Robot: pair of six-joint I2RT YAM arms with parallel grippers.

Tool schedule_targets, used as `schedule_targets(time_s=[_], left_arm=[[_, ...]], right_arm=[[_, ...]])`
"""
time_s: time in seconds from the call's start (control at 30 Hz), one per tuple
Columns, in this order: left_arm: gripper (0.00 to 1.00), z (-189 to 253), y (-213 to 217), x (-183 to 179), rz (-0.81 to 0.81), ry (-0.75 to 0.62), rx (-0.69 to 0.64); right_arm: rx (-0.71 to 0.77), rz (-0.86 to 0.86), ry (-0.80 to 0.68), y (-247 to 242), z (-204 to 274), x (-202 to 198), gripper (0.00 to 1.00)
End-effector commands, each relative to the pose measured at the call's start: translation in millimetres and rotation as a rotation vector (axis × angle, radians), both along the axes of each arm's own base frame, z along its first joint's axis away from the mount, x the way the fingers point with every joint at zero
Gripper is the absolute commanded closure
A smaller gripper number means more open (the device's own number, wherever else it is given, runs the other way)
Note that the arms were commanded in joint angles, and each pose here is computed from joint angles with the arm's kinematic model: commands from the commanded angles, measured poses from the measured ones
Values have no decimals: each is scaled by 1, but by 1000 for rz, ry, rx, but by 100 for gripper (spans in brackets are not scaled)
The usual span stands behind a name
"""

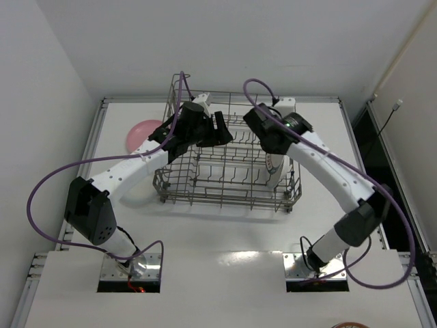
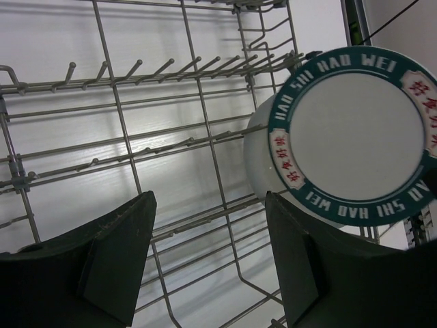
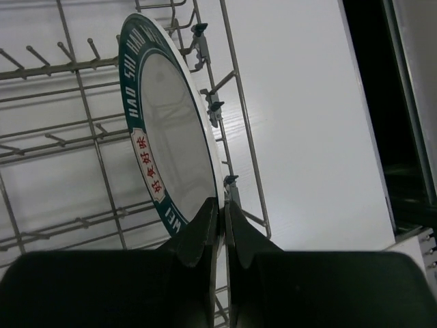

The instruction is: Load the plates into the dish rack

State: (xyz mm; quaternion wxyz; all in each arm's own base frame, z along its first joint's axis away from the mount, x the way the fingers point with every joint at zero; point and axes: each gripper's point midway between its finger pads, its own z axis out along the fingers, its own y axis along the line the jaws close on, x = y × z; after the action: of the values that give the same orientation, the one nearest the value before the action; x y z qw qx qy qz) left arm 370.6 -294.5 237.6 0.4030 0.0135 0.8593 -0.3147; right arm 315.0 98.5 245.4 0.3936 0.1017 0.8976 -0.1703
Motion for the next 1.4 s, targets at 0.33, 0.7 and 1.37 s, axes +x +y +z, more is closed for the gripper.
schedule_targets(time_s=[0.33, 0.7, 1.37], left_arm=[[38, 30, -1, 3, -6, -61, -47], [37, 43, 9, 6, 30, -100, -27], [8, 100, 236, 0, 785, -169, 210]], right_arm=[[-138, -54, 25, 34, -24, 12, 100], [51, 59, -12, 60, -18, 9, 55], [399, 555, -187, 105, 42, 18, 22]])
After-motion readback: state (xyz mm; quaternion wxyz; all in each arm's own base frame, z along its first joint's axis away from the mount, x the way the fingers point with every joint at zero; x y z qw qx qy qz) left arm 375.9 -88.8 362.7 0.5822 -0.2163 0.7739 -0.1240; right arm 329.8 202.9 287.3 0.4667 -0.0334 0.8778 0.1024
